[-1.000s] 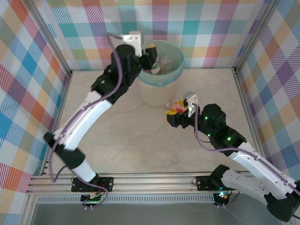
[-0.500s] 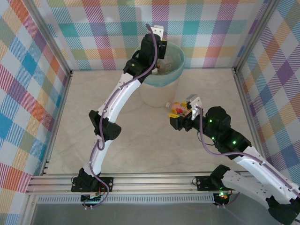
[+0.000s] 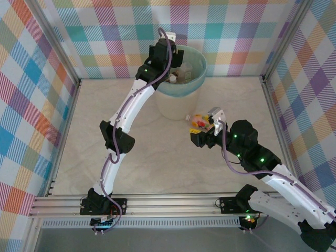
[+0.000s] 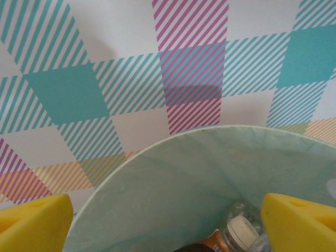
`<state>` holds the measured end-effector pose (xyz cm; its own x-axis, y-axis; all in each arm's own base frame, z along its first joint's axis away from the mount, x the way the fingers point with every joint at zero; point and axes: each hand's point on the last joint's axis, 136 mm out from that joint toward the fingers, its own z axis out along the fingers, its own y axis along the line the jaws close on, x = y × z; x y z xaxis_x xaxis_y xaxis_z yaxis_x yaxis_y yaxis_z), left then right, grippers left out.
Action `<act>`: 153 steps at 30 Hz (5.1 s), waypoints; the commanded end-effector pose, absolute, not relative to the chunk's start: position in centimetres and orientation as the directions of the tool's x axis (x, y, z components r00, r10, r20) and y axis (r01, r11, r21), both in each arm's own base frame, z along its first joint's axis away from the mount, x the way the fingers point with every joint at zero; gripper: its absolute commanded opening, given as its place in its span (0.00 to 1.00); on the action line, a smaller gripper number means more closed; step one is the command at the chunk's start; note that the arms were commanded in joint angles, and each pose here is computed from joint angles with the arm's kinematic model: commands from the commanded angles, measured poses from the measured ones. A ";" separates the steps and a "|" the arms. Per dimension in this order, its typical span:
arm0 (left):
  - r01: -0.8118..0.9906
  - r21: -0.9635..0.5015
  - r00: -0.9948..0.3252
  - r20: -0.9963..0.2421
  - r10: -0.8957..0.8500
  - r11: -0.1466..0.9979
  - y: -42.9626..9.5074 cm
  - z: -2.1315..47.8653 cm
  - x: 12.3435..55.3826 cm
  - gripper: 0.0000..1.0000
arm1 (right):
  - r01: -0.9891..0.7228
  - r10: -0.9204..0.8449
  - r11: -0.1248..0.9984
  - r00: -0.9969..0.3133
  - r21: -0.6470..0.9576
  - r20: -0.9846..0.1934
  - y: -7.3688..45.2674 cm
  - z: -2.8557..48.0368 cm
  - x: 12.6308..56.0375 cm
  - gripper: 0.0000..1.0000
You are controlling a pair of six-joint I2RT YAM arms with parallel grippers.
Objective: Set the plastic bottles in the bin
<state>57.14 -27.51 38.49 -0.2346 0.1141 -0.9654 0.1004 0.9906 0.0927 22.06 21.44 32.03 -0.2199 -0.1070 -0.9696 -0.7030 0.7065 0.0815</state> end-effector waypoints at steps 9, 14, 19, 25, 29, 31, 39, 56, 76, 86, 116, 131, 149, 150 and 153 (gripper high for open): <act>0.057 0.009 -0.342 -0.939 0.028 0.998 -26.0 37.4 55.5 0.69 | -0.715 -0.121 0.693 -0.238 0.090 -0.964 21.8 31.0 21.9 0.82; 0.112 -0.056 -0.420 -0.908 -0.004 0.992 -27.5 34.3 55.5 0.65 | -0.717 -0.125 0.690 -0.248 0.095 -0.961 22.0 30.7 22.1 0.82; 0.104 -0.102 -0.491 -0.870 -0.038 0.989 -27.9 30.5 56.5 0.65 | -0.718 -0.128 0.688 -0.265 0.107 -0.956 22.2 30.3 22.1 0.82; 0.082 -0.179 -0.510 -0.853 -0.113 0.980 -27.1 30.2 57.1 0.69 | -0.707 -0.127 0.696 -0.294 0.126 -0.947 22.1 30.2 22.1 0.83; 0.126 -0.226 -0.440 -0.885 -0.150 0.966 -27.1 34.7 56.5 0.75 | -0.645 -0.136 0.752 -0.352 0.135 -0.926 21.8 29.8 23.5 0.85; 0.164 -0.261 -0.400 -0.899 -0.178 0.951 -27.2 38.0 55.5 0.79 | -0.609 -0.168 0.786 -0.384 0.112 -0.908 21.5 29.1 24.5 0.85; 0.327 -0.343 -0.322 -0.917 -0.237 0.880 -26.4 48.1 48.6 0.86 | -0.433 -0.226 0.901 -0.524 0.028 -0.821 18.2 25.5 30.2 0.89; 0.385 -0.411 -0.486 -0.851 -0.198 0.826 -20.8 41.5 32.9 0.88 | -0.440 -0.273 0.896 -0.658 0.063 -0.702 12.2 14.1 39.0 0.95; 0.201 -0.343 -0.409 -0.881 -0.239 0.918 -14.3 38.2 30.0 0.93 | -0.456 -0.311 0.872 -0.798 0.180 -0.517 12.8 4.9 36.2 0.87; 0.177 -0.373 -0.431 -0.861 -0.269 0.911 -14.4 36.9 30.2 0.94 | -0.522 -0.414 0.838 -0.796 0.157 -0.442 15.9 4.7 32.4 0.86; 0.101 -0.365 -0.412 -0.862 -0.295 0.925 -12.0 36.3 28.9 0.94 | -0.610 -0.552 0.782 -0.775 0.133 -0.307 22.1 3.6 28.0 0.83; 0.014 -0.368 -0.356 -0.871 -0.339 0.930 -9.3 35.8 27.5 0.95 | -0.645 -0.583 0.749 -0.751 0.153 -0.311 23.9 4.3 26.9 0.55; 0.255 -0.571 -0.591 -0.731 -0.342 0.781 -17.2 31.8 27.0 0.89 | -0.884 -0.374 0.312 -0.451 0.348 -0.811 32.1 20.1 21.3 0.51; 0.269 -0.586 -0.603 -0.721 -0.341 0.764 -17.8 31.8 27.0 0.87 | -0.892 -0.366 0.293 -0.437 0.344 -0.821 32.3 20.5 21.0 0.51; 0.312 -0.628 -0.640 -0.694 -0.332 0.713 -19.6 32.0 27.1 0.84 | -0.914 -0.345 0.232 -0.398 0.333 -0.850 33.0 21.7 20.0 0.51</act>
